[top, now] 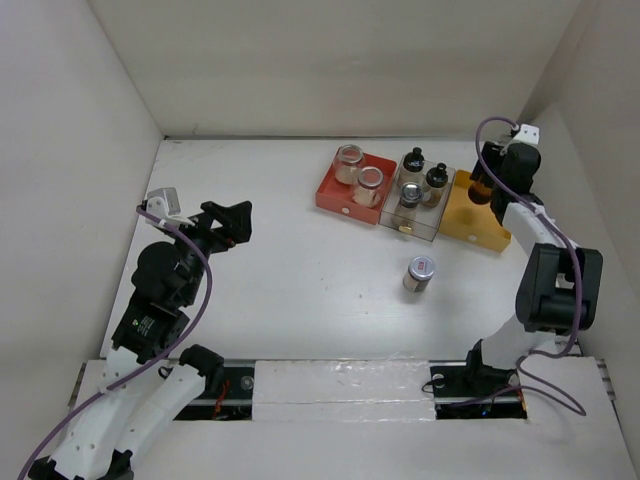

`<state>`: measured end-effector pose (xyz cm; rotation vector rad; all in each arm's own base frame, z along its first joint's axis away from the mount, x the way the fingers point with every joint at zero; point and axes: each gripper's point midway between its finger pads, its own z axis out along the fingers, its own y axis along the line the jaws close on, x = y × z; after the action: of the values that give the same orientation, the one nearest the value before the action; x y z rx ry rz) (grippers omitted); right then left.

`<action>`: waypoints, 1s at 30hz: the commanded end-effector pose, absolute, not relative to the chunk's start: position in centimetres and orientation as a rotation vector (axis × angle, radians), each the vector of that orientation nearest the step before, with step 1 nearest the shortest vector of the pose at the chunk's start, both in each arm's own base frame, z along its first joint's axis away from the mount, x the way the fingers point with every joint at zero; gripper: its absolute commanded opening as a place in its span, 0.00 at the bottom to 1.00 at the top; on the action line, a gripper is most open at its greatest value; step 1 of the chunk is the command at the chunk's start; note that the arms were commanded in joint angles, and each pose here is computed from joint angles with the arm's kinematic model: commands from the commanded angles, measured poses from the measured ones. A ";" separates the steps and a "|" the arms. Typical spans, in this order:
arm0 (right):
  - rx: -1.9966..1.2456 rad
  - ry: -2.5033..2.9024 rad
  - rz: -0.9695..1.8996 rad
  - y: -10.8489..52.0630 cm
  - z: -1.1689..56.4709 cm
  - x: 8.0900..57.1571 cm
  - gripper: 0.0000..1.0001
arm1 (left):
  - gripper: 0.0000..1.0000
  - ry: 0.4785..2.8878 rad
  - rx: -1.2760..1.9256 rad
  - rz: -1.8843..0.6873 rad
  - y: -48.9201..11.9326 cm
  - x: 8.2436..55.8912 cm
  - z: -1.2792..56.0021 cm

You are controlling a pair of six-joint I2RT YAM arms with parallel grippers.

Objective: Organize the condiment bottles

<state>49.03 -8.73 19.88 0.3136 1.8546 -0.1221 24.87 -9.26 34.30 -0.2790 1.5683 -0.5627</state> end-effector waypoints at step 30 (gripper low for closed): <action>0.208 1.563 0.020 -7.4 28.1 54.2 0.96 | 0.99 1.510 -0.272 -0.575 -9.2 25.1 36.3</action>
<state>54.75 -7.66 18.07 0.2491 1.8002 0.0055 25.06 -9.35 34.07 -0.2788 1.5771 -0.5586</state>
